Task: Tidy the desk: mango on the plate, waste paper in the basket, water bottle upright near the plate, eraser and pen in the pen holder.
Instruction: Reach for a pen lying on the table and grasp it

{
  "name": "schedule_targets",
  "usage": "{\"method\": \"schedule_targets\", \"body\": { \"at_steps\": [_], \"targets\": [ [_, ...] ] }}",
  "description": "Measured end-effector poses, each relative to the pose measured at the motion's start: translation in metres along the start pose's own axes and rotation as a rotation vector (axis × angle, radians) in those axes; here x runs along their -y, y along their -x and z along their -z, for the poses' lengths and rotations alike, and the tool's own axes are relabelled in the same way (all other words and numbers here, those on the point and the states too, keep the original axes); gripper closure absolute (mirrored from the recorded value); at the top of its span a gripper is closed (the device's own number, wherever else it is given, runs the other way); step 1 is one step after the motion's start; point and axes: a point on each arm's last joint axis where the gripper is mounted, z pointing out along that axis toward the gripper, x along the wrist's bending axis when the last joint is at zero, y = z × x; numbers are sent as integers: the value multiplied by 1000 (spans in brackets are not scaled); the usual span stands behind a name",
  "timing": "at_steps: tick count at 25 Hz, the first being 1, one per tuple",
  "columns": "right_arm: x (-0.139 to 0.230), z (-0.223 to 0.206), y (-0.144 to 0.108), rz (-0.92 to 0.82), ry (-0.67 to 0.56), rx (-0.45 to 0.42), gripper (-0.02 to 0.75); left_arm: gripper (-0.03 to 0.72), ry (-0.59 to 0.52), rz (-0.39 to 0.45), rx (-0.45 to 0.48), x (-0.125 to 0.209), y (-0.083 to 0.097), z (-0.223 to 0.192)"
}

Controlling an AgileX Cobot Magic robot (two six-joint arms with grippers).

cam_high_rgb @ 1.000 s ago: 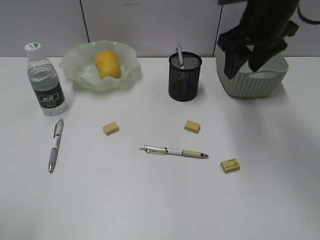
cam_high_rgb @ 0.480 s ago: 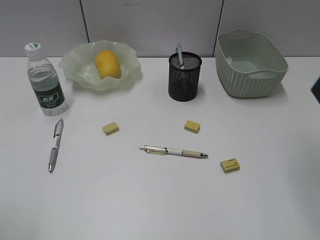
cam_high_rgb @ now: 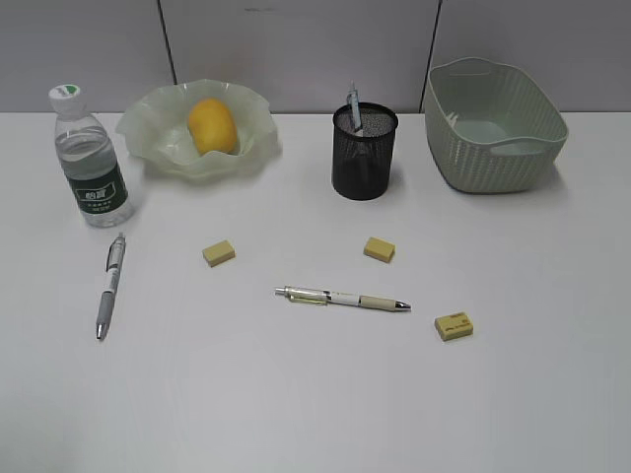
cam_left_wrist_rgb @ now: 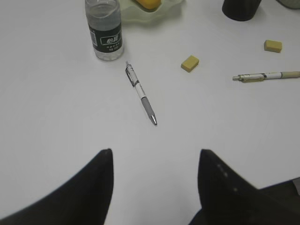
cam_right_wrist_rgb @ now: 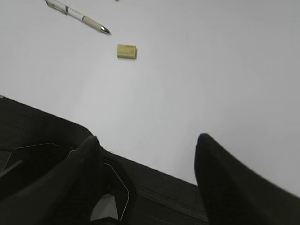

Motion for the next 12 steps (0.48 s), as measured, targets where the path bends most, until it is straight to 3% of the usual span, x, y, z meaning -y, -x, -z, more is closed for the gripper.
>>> {"method": "schedule_targets", "body": {
  "at_steps": [6, 12],
  "targets": [
    [53, -9, 0, 8, 14, 19, 241, 253, 0, 0, 0, 0, 0, 0],
    [81, -25, -1, 6, 13, 19, 241, 253, 45, 0, 2, -4, 0, 0]
  ]
}}
